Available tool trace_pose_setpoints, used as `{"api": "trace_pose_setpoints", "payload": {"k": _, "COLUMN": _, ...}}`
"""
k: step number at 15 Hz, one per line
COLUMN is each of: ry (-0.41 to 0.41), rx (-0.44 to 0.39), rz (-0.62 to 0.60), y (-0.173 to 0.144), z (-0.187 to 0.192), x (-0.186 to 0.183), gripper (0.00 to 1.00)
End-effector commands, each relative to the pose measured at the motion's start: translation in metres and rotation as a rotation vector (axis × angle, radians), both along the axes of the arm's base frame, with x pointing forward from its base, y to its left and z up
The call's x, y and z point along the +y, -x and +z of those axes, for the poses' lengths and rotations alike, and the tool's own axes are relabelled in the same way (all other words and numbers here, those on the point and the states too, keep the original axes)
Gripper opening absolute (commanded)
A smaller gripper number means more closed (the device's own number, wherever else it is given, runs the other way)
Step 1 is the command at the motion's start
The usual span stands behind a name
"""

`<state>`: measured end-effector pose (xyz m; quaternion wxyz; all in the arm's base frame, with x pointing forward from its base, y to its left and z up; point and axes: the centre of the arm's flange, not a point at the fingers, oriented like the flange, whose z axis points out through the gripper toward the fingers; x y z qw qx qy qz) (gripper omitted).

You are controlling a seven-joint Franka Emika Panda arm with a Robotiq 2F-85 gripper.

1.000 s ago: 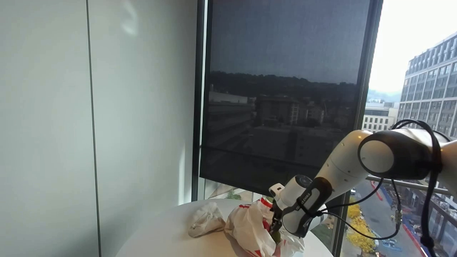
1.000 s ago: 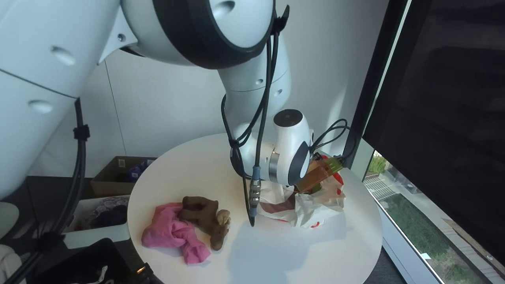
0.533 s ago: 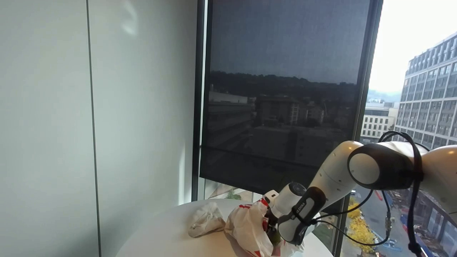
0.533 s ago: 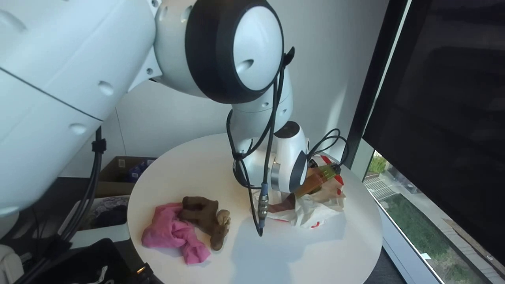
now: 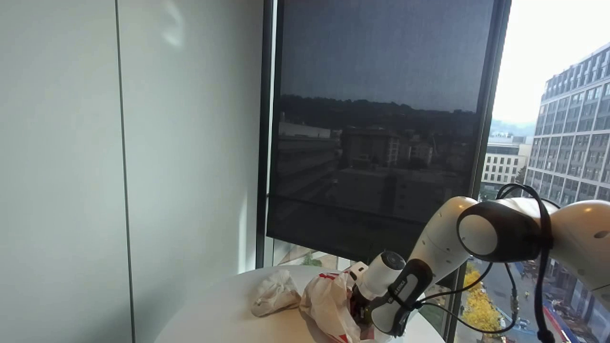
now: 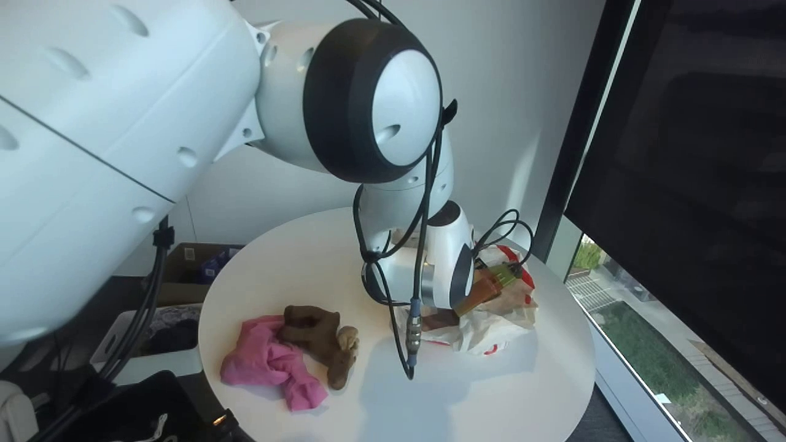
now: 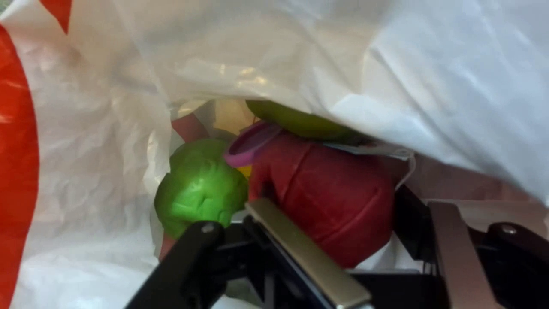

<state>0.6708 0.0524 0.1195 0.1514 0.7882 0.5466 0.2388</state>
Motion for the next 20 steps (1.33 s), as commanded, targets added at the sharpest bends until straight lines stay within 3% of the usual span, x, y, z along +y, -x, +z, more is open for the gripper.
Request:
{"api": "trace_pose_setpoints", "payload": {"k": 1, "ry": 0.029, "rx": -0.032, "rz": 0.015, "y": -0.004, "z": -0.002, "x": 0.001, "gripper": 0.36}}
{"api": "trace_pose_setpoints", "payload": {"k": 3, "ry": 0.043, "rx": -0.033, "rz": 0.014, "y": -0.001, "z": 0.003, "x": -0.001, "gripper": 0.21}}
{"api": "trace_pose_setpoints", "payload": {"k": 6, "ry": 0.102, "rx": -0.013, "rz": -0.004, "y": 0.006, "z": 0.012, "x": -0.004, "gripper": 0.12}}
{"api": "trace_pose_setpoints", "payload": {"k": 11, "ry": 0.291, "rx": 0.111, "rz": -0.082, "y": 0.02, "z": 0.033, "x": 0.001, "gripper": 0.15}}
{"api": "trace_pose_setpoints", "payload": {"k": 16, "ry": 0.317, "rx": 0.38, "rz": -0.23, "y": 0.036, "z": 0.056, "x": 0.041, "gripper": 0.12}}
{"api": "trace_pose_setpoints", "payload": {"k": 18, "ry": 0.29, "rx": 0.497, "rz": -0.228, "y": 0.045, "z": 0.065, "x": 0.058, "gripper": 0.12}}
{"api": "trace_pose_setpoints", "payload": {"k": 20, "ry": 0.283, "rx": 0.462, "rz": -0.172, "y": 0.057, "z": 0.076, "x": 0.077, "gripper": 0.11}}
